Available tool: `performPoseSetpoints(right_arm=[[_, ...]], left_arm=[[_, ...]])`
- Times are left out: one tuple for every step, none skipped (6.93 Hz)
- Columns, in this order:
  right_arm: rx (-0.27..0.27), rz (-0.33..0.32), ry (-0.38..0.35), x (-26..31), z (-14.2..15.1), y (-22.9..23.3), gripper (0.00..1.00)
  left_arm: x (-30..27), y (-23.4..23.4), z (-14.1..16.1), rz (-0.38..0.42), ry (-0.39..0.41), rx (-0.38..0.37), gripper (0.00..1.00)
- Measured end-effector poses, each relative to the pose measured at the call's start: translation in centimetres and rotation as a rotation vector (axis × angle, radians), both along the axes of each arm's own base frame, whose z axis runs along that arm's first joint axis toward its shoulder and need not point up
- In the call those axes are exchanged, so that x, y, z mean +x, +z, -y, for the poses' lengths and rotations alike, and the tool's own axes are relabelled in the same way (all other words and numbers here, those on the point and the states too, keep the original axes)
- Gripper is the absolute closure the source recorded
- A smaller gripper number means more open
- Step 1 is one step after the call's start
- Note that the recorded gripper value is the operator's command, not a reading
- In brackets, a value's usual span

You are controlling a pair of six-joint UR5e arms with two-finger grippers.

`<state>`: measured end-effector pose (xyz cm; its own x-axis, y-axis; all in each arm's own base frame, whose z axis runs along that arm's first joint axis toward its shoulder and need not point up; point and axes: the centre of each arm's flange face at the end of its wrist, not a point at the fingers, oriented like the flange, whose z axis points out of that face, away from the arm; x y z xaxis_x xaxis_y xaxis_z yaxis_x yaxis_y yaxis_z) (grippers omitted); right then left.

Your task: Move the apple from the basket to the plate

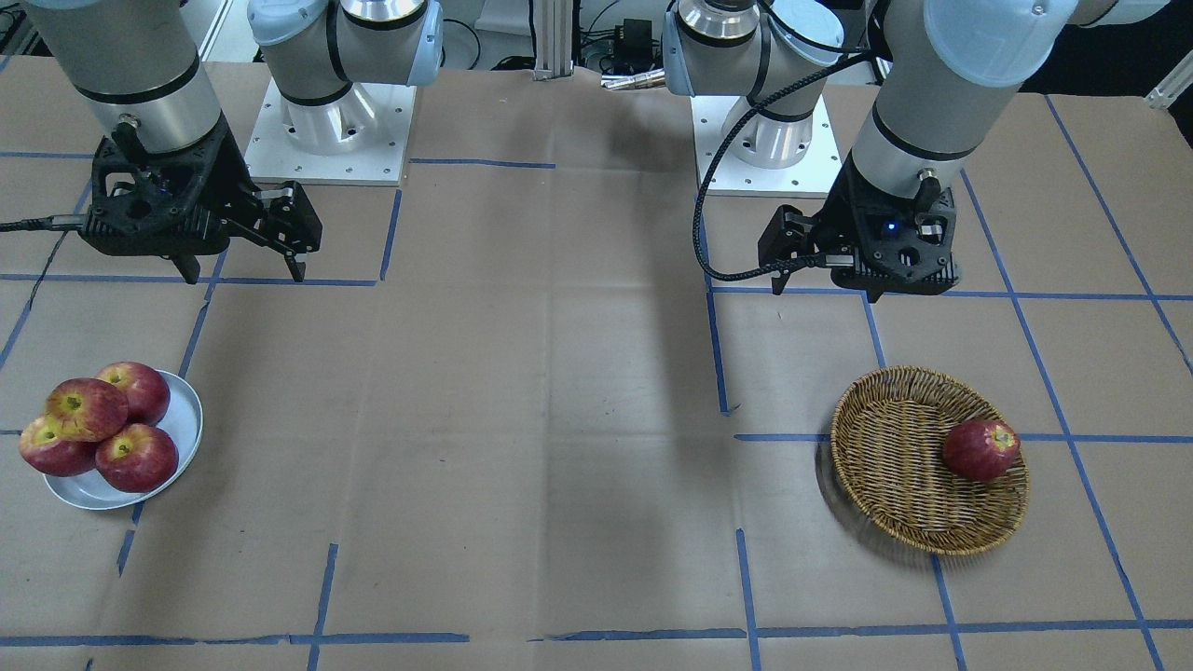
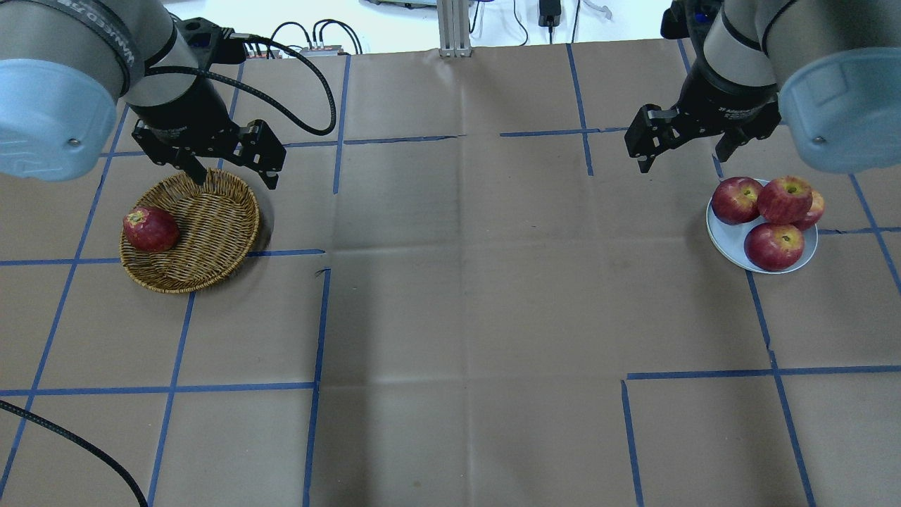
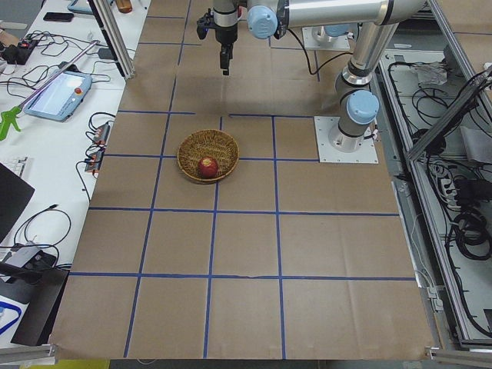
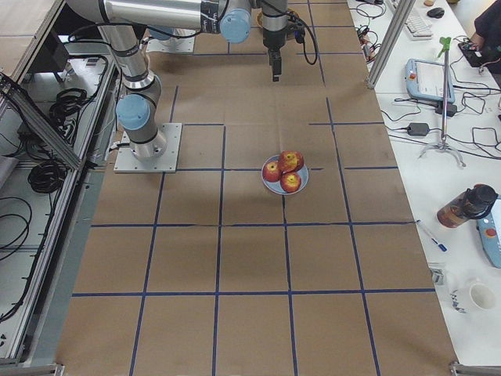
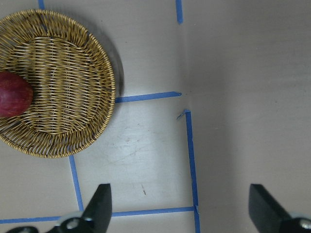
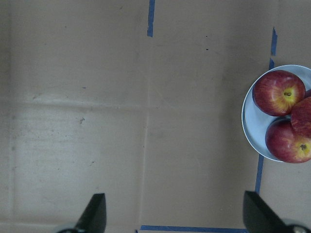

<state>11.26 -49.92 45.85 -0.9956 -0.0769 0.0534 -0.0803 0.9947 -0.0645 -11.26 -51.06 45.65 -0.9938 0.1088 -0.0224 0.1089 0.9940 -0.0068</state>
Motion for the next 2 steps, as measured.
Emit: performPoseSetpoints(right_arm=[[0.000,0.001,0.000,0.03,-0.01,0.05,0.00],[-0.001,0.001,0.000,0.05,-0.01,0.08,0.00]], left_arm=[[-0.12,0.55,-0.39,-0.001,-0.005,-0.011,0.01],[-0.17,0.99,-0.76,-0.002,-0.013,-0.019,0.01]])
